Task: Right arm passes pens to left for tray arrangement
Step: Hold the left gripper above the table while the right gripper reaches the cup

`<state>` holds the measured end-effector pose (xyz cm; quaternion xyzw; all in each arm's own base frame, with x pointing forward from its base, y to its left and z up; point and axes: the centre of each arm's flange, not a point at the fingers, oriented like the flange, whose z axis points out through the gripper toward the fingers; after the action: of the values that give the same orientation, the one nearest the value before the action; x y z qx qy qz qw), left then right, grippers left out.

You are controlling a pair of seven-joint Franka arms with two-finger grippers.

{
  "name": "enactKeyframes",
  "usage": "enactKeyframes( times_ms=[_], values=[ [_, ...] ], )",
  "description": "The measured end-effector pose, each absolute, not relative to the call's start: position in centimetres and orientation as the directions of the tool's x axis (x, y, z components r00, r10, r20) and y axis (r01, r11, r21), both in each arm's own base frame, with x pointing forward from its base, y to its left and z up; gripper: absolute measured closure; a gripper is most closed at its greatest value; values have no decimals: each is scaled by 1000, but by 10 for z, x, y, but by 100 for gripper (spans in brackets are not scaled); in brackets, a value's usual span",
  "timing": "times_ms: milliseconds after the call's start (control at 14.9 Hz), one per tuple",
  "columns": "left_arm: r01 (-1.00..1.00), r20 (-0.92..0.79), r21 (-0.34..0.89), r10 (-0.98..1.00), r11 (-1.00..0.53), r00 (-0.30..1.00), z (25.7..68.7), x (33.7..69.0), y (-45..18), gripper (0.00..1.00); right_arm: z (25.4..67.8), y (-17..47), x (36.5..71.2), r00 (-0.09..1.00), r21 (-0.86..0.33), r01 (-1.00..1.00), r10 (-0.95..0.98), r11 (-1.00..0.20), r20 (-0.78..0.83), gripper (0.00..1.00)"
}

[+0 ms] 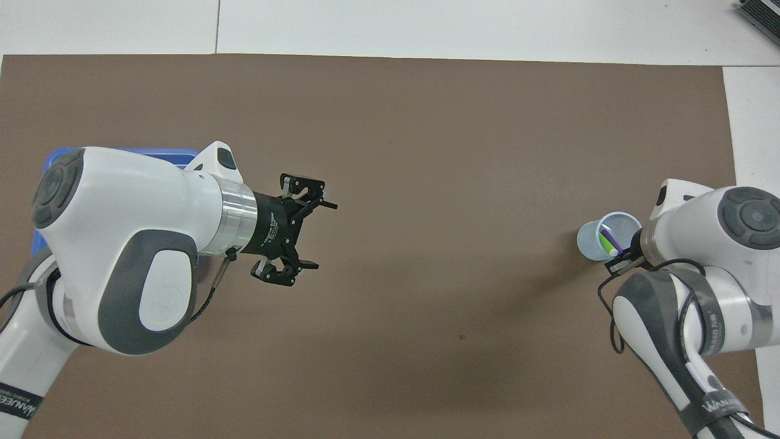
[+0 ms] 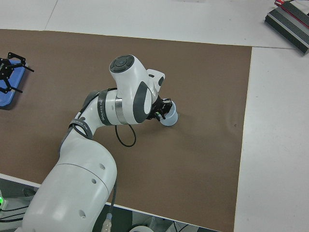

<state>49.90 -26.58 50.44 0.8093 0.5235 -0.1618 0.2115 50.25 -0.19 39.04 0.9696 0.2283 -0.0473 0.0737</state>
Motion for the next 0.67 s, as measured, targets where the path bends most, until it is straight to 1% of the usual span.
enactKeyframes(
  times_ms=[202, 673],
  values=[
    [917, -484, 173, 780, -360, 398, 505, 499, -266, 0, 395, -2, 505, 892, 122, 448, 434, -886, -127, 81],
    [918, -484, 172, 781, -359, 396, 505, 499, -266, 0, 429, -5, 513, 886, 115, 452, 432, -884, -166, 81]
  ],
)
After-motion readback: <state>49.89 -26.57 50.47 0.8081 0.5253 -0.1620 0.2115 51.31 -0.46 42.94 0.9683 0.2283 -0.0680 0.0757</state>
